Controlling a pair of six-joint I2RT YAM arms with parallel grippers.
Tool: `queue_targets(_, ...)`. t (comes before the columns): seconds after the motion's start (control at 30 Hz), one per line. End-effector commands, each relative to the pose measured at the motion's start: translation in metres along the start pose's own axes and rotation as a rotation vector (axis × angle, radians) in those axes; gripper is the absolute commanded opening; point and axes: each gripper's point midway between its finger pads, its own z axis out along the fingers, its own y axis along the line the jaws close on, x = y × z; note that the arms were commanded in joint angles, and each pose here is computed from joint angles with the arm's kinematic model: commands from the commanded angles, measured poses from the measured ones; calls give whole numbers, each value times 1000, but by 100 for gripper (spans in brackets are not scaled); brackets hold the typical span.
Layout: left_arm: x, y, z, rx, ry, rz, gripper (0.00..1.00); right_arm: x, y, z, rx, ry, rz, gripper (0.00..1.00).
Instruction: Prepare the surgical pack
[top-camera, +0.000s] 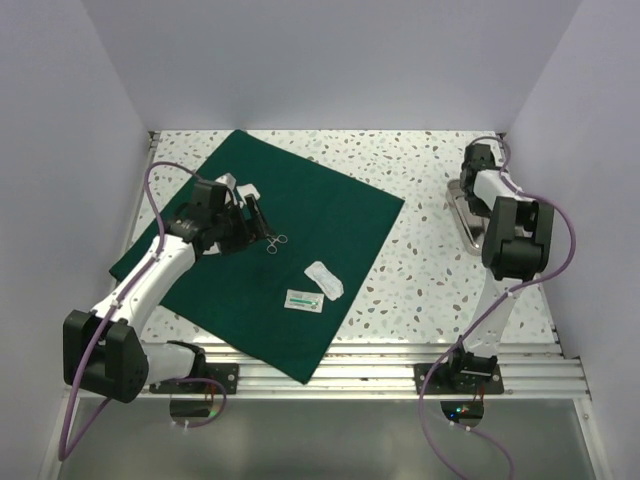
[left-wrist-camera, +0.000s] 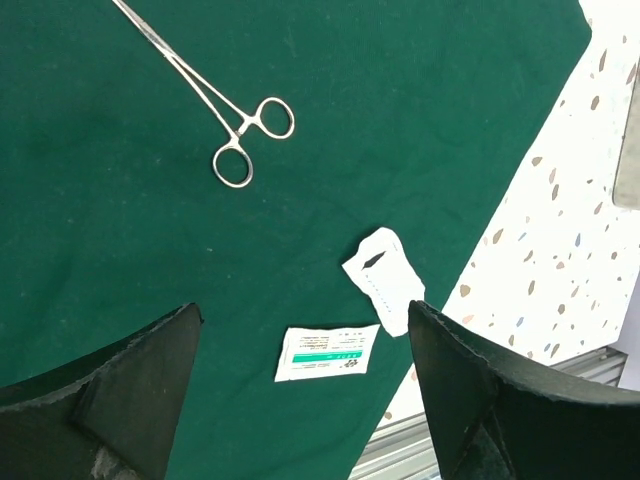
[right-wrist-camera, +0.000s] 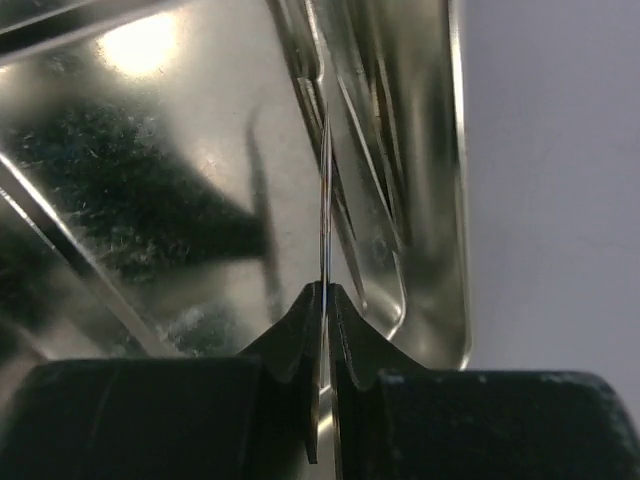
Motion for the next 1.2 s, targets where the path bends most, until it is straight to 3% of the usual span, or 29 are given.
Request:
queue_targets(0.0,-9,-10,-4,38,-37,16,87,-19,6,12,11,-53,-26,0)
queue_targets(0.2,-4,-1,-5,3,-35,-6,86,-22,12,42,21,-11,-15,0)
queue_targets(0.37,-3,9,0,-53,-23,-21,90,-30,-1,32,48,-4,88,40)
queue_targets(0.47,-7,11,5,-80,-14,-20,91,-28,-9,11,49,11,194,51)
queue_targets(0.57,-15,12,11,-122,5,-15,90,-23,-3,-26,-18,26,282,52)
queue_targets(0.7,-23,14,26,-162,24,-42,87,-26,10,-111,-139,-93,339,52)
queue_targets(0.8,-28,13,42,-179,44,-67,81,-19,60,-167,-351,-123,329,50)
queue_targets(0.87,-40,12,46,-212,35,-68,77,-13,93,-214,-587,-153,341,49)
queue_targets(0.97,-46,22,64,-289,56,-78,75,11,119,-272,-755,-200,286,48)
queue_targets(1.03,-53,32,70,-353,37,-95,67,32,126,-298,-808,-241,240,48)
queue_targets(1.17,-66,40,94,-430,32,-118,57,58,128,-311,-869,-262,222,47)
